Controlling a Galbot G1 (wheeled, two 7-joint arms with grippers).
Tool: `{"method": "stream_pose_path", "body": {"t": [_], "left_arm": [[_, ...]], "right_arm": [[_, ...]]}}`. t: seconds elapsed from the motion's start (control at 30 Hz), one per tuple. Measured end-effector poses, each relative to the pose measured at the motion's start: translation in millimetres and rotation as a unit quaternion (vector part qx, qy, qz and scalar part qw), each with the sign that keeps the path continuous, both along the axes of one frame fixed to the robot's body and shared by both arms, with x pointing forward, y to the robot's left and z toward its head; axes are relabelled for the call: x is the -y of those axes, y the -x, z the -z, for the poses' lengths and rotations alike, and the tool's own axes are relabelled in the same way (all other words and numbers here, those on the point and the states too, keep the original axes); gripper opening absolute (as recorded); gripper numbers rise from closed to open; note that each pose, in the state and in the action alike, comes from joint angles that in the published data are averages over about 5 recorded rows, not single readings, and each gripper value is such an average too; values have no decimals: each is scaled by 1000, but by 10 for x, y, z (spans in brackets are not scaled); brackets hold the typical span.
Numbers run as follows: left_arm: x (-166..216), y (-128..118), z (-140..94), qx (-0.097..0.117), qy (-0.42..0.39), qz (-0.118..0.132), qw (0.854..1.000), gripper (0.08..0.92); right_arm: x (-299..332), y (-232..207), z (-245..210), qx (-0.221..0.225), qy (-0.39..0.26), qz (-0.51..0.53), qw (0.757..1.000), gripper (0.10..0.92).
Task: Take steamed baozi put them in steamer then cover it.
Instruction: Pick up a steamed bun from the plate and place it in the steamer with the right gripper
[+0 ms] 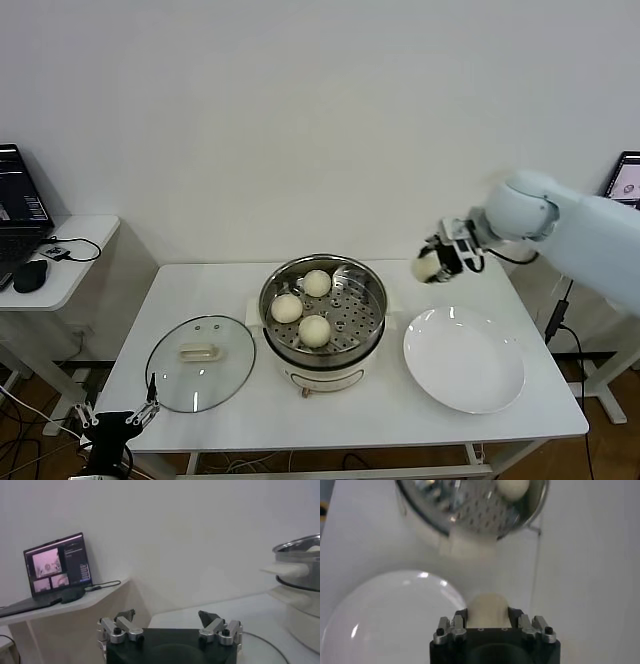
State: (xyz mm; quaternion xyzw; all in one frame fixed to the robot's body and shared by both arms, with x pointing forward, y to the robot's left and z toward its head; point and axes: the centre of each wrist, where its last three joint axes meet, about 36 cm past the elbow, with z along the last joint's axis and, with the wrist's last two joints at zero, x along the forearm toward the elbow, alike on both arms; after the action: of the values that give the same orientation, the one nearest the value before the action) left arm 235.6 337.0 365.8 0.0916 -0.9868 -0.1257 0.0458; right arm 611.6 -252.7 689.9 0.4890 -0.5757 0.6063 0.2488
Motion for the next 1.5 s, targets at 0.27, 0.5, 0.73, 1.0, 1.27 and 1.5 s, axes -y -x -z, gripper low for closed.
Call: {"method": "stream_pose_path", "body": {"t": [0.27, 0.5, 0.73, 1.0, 1.27, 1.5], "left_arm": [[-3, -26, -11, 6, 2, -4, 1000, 823], [-24, 2, -35, 7, 1, -9, 1000, 823], [-57, -2, -49, 9, 0, -14, 1000, 823], [-51, -26, -31, 10, 2, -14, 1000, 823], [-44, -24, -27, 10, 3, -13, 1000, 823], [-46, -14, -25, 9, 2, -14, 1000, 823]], "right_arm": [[-611, -24, -65, -20, -16, -23, 999, 547], [-1035, -128, 206, -45, -14, -23, 999, 551], [-1274, -234, 630, -71, 0, -9, 997, 551], [-1391, -298, 962, -83, 11, 4, 996, 551], [-1461, -318, 1126, -86, 12, 11, 996, 569], [-1447, -331, 1061, -76, 1, 18, 997, 724]]}}
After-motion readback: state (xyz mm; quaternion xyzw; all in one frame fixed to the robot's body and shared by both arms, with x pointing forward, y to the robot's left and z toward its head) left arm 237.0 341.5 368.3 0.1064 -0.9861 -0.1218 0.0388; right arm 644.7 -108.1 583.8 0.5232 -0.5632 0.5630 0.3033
